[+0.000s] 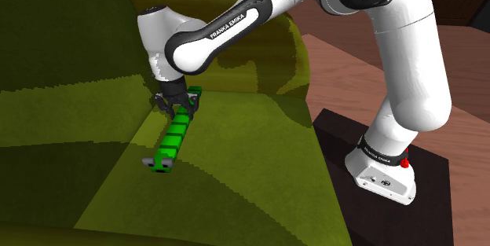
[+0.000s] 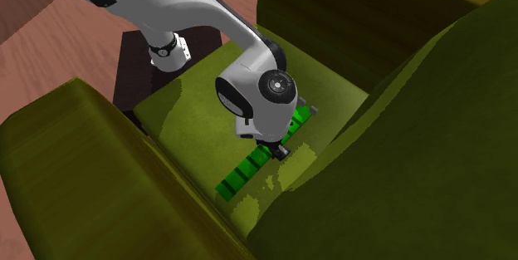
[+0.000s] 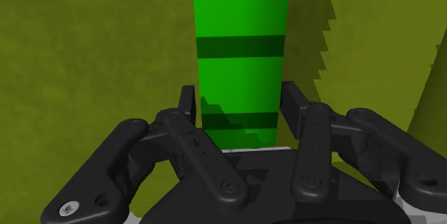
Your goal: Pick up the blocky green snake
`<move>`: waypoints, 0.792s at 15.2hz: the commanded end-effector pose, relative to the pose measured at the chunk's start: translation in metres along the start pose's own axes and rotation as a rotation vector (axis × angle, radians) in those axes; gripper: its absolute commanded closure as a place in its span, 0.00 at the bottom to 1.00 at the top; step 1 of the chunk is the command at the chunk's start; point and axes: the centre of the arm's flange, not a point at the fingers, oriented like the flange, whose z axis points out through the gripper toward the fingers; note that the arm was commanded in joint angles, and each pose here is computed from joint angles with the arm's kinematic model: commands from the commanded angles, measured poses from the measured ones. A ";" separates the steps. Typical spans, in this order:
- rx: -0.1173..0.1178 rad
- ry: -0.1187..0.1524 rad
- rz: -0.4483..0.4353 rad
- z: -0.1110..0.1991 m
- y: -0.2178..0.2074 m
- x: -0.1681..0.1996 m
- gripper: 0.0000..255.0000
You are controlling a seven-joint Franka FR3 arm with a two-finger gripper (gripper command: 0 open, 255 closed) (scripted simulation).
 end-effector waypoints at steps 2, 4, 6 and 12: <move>0.000 0.000 0.000 0.001 0.000 0.000 1.00; 0.000 0.000 0.000 0.001 0.000 0.000 1.00; 0.000 0.000 0.000 0.000 -0.001 0.000 1.00; 0.000 0.000 0.000 -0.015 0.001 -0.001 1.00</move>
